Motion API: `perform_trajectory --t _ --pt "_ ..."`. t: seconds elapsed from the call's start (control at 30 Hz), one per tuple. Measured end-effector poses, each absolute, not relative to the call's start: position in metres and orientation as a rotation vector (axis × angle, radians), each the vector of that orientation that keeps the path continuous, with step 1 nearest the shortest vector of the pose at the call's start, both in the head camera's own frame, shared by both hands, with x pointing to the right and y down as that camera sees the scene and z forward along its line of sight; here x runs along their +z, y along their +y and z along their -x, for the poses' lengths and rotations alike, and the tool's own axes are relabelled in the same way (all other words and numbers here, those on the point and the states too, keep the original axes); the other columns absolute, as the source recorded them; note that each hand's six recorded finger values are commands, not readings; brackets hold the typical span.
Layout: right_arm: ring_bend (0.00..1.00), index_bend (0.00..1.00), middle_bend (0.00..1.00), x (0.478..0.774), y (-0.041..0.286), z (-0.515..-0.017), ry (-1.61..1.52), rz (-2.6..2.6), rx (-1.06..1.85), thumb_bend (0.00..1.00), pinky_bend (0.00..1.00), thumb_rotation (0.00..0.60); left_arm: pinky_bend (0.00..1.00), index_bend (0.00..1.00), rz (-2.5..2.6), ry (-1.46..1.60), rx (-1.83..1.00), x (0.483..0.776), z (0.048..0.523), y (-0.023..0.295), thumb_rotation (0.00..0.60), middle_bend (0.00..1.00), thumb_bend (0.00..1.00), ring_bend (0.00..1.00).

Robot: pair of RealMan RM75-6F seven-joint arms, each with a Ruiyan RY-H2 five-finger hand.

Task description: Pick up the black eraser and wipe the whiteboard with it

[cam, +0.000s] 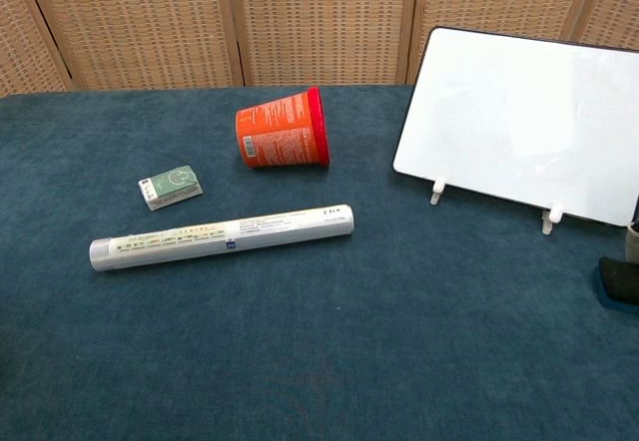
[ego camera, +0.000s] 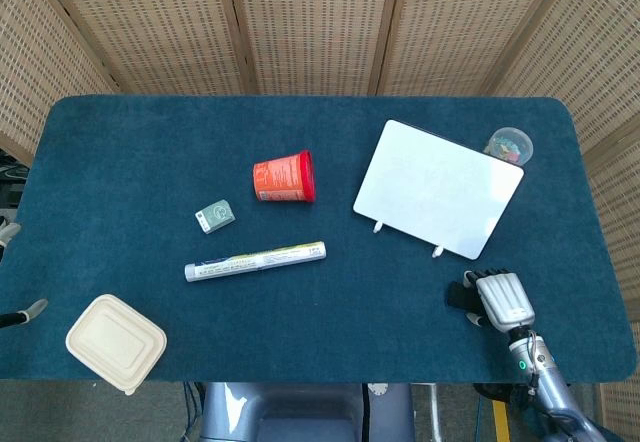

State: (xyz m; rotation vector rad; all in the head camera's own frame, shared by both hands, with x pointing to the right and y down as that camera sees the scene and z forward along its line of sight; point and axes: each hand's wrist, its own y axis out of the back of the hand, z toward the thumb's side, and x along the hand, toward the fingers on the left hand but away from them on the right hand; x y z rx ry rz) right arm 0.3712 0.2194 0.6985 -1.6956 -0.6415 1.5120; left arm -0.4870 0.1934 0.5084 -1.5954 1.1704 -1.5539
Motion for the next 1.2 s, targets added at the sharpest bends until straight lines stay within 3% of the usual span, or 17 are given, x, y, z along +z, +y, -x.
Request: perform_trajectory --t 0.4,0.77,0.93,1.2 --pt "0.47 0.45 0.52 0.676 0.209 -0.36 -0.71 1.669 1.394 0.26 0.44 0.6 0.0 0.0 1.599 1.173 -1.554 0.508 0.488 0.194 0.6 0.0 0.0 0.0" --pt "0.47 0.45 0.52 0.635 0.13 -0.312 -0.771 1.484 1.158 0.26 0.44 0.6 0.0 0.0 1.597 1.168 -1.562 0.51 0.487 0.193 0.6 0.0 0.0 0.0" --pt "0.47 0.45 0.52 0.635 0.089 -0.29 -0.763 1.424 1.118 0.26 0.44 0.6 0.0 0.0 1.593 1.163 -1.576 0.513 0.488 0.192 0.6 0.0 0.0 0.0" --pt "0.47 0.45 0.52 0.654 0.055 -0.286 -0.726 1.298 1.149 0.26 0.44 0.6 0.0 0.0 1.587 1.151 -1.596 0.517 0.487 0.19 0.6 0.0 0.0 0.0"
